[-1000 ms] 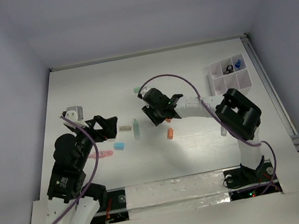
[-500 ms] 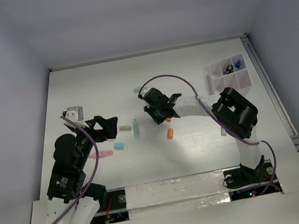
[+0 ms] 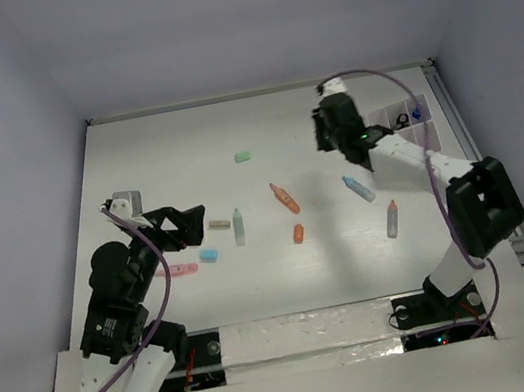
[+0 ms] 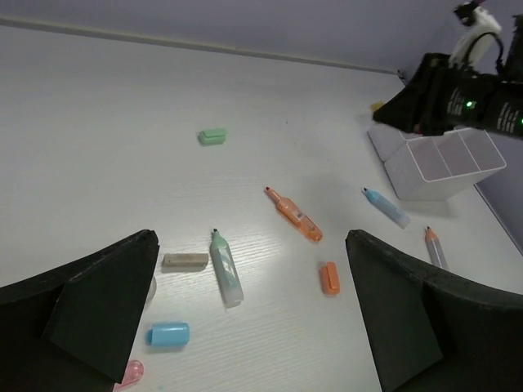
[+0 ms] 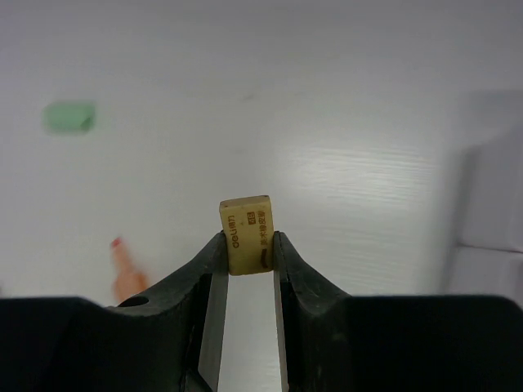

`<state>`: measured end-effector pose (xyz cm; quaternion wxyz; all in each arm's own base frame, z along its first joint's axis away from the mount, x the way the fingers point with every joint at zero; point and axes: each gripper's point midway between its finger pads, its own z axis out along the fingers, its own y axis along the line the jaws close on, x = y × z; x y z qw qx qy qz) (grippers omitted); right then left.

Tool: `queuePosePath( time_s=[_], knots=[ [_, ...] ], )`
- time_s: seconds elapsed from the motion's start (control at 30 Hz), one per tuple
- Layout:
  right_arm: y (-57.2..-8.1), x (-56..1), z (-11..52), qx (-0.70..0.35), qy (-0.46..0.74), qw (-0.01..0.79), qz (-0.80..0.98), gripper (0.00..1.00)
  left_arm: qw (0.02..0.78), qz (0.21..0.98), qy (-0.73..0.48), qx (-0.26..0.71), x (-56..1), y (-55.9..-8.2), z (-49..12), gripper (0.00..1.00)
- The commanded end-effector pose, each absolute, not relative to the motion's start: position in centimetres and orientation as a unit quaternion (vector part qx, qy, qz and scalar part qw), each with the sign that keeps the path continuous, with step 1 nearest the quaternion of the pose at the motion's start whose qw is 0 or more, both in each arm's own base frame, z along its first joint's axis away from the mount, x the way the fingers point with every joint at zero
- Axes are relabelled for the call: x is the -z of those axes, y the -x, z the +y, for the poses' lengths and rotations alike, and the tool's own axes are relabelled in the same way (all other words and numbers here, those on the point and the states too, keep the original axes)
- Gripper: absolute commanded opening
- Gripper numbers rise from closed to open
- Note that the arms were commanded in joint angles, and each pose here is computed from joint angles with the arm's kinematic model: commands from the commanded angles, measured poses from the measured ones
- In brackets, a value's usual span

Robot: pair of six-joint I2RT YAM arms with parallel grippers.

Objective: Sort the stationery into containers
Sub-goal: Pick up the stationery from the center of the board, then place the stationery in the storage box.

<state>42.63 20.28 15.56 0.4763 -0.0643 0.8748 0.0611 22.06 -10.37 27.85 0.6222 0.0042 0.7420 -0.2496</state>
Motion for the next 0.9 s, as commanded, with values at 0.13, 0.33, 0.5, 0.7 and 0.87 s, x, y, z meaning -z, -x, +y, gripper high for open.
queuePosePath(
  time_s=[0.13, 0.33, 0.5, 0.7, 0.87],
  knots=[
    [-46.9, -17.0, 5.3, 0.029, -0.12, 0.503, 0.856, 0.14, 0.652, 0.709, -0.018, 0.267, -30.4, -21.5, -10.8, 0.99],
    [-48.3, -17.5, 1.1, 0.081, -0.142, 0.503, 0.849, 0.16, 0.652, 0.708, -0.019, 0.269, -30.5, -21.4, -10.9, 0.99],
    [-48.9, -16.6, 0.1, 0.107, -0.139, 0.486, 0.856, 0.18, 0.65, 0.71, -0.02, 0.269, -30.3, -21.5, -10.9, 0.99],
    [-49.2, -15.7, -0.6, 0.121, -0.151, 0.473, 0.859, 0.2, 0.649, 0.711, -0.02, 0.268, -30.3, -21.6, -10.9, 0.99],
    [-49.2, -15.1, -1.4, 0.136, -0.156, 0.46, 0.864, 0.31, 0.647, 0.714, -0.02, 0.267, -30.2, -21.7, -11.0, 0.99]
  ],
)
